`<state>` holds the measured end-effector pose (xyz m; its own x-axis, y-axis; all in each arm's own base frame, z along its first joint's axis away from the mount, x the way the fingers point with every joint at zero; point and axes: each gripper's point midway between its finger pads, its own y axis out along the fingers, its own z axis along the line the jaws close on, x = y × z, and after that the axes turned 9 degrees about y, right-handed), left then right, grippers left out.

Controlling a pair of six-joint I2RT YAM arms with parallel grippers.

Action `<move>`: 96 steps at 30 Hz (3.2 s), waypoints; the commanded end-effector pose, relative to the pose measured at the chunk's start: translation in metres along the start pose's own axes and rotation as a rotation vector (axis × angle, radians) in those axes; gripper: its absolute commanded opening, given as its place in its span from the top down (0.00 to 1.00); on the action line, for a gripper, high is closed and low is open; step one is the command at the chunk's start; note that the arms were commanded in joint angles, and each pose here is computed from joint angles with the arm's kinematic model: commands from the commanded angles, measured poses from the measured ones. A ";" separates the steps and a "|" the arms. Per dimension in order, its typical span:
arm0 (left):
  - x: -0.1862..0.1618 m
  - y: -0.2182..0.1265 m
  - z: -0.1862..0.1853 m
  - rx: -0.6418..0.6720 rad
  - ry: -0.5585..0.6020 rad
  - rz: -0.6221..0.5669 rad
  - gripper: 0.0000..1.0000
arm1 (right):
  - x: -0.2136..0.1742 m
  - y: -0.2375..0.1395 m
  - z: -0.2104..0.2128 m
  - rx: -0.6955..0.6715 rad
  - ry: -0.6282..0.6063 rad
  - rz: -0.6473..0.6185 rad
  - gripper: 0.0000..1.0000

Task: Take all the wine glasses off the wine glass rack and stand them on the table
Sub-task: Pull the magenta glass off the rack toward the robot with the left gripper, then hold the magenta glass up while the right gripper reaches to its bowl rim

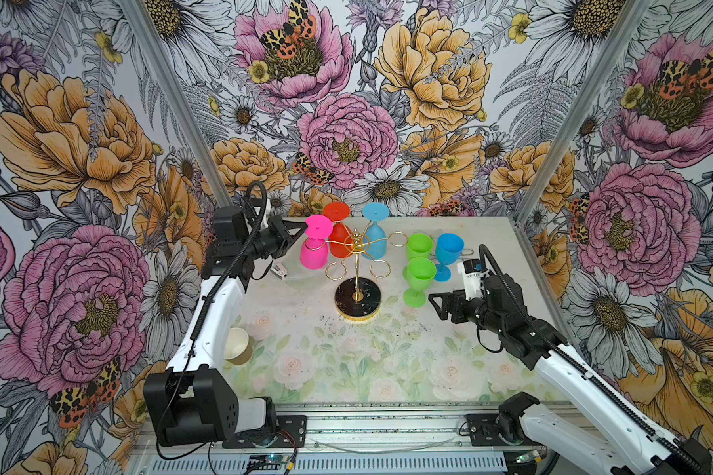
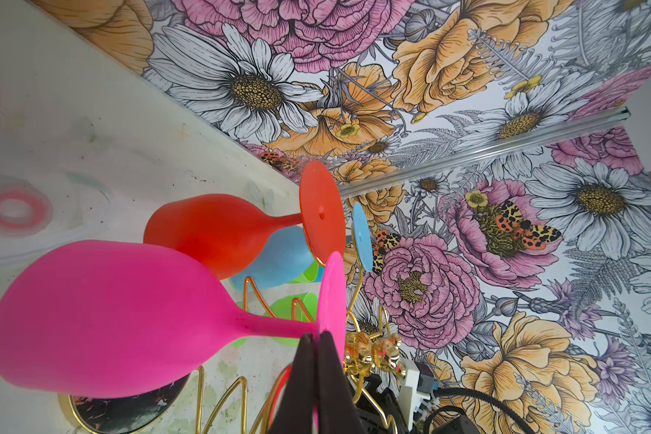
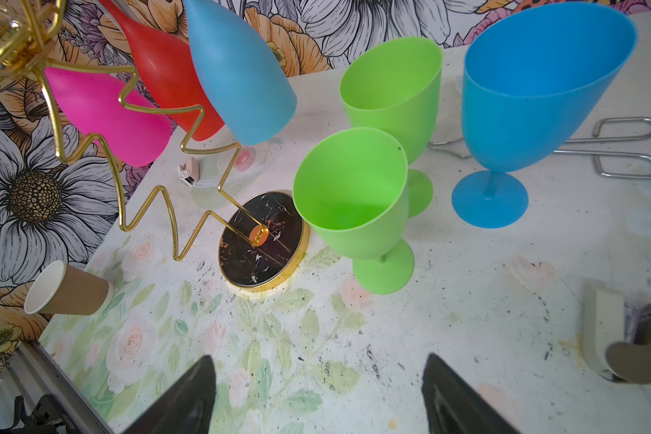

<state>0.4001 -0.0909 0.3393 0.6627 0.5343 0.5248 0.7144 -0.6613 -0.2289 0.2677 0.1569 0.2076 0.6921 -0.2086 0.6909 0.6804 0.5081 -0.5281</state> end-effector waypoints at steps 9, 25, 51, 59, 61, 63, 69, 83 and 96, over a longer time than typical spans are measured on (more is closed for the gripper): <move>0.031 -0.054 0.014 0.068 0.037 -0.241 1.00 | 0.008 0.001 0.004 0.013 0.004 -0.021 0.13; -0.075 -0.104 0.032 0.194 0.147 -0.128 1.00 | 0.012 0.005 0.007 0.018 0.012 -0.011 0.13; -0.242 -0.082 -0.112 -0.409 0.496 0.429 1.00 | 0.006 0.019 0.012 0.038 0.090 0.063 0.15; -0.276 -0.072 -0.140 -0.453 0.727 0.457 1.00 | 0.003 0.025 0.015 0.045 0.110 0.112 0.15; -0.286 -0.073 -0.150 -0.485 0.851 0.443 1.00 | 0.003 0.026 0.017 0.051 0.117 0.131 0.16; -0.299 -0.075 -0.158 -0.525 0.997 0.423 1.00 | 0.006 0.025 0.019 0.054 0.125 0.145 0.16; -0.331 -0.078 -0.146 -0.599 1.363 0.389 1.00 | 0.027 0.013 0.024 0.118 0.199 0.148 0.16; -0.365 -0.052 -0.071 -0.378 2.156 0.323 1.00 | 0.042 0.006 0.053 0.269 0.219 0.245 0.20; -0.349 -0.031 -0.036 -0.154 2.555 0.219 1.00 | 0.017 0.007 0.081 0.356 0.165 0.371 0.27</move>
<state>0.1261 -0.2780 0.1850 -0.7159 -0.6789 0.1629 0.5476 -0.6908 -0.4722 0.2708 0.2165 0.2420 0.9259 -0.1205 0.3580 0.3066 0.7934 -0.5259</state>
